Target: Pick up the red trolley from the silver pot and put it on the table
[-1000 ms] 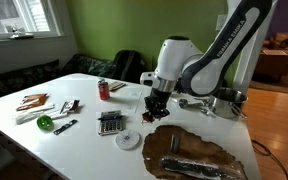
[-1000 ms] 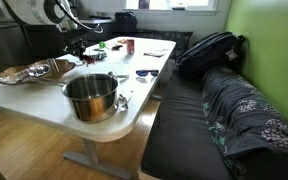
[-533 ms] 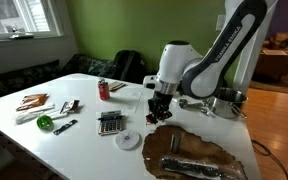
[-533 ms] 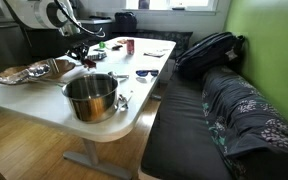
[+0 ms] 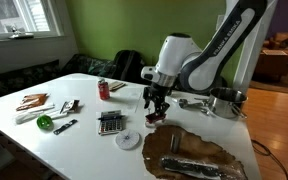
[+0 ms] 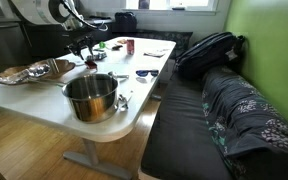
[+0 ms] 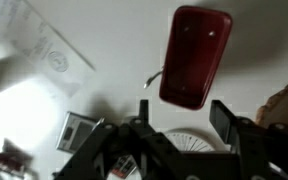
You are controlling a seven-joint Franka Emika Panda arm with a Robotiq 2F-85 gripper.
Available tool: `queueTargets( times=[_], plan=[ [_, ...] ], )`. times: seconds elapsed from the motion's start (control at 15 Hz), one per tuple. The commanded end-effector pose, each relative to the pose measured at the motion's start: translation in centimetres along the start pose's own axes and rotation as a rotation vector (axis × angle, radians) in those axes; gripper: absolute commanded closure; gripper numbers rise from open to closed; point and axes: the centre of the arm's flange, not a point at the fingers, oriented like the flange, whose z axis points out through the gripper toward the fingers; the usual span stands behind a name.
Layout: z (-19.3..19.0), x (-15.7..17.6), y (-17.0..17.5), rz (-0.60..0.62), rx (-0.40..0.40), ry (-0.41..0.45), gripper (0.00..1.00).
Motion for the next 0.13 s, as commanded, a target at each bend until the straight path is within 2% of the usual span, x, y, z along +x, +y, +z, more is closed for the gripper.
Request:
queueTargets(
  times=[0.0,0.07],
  plan=[
    [-1.32,0.37,0.84,0.001,-0.057,0.035,0.03],
    [-2.19,0.55,1.35,0.000,-0.079,0.045,0.21]
  ],
)
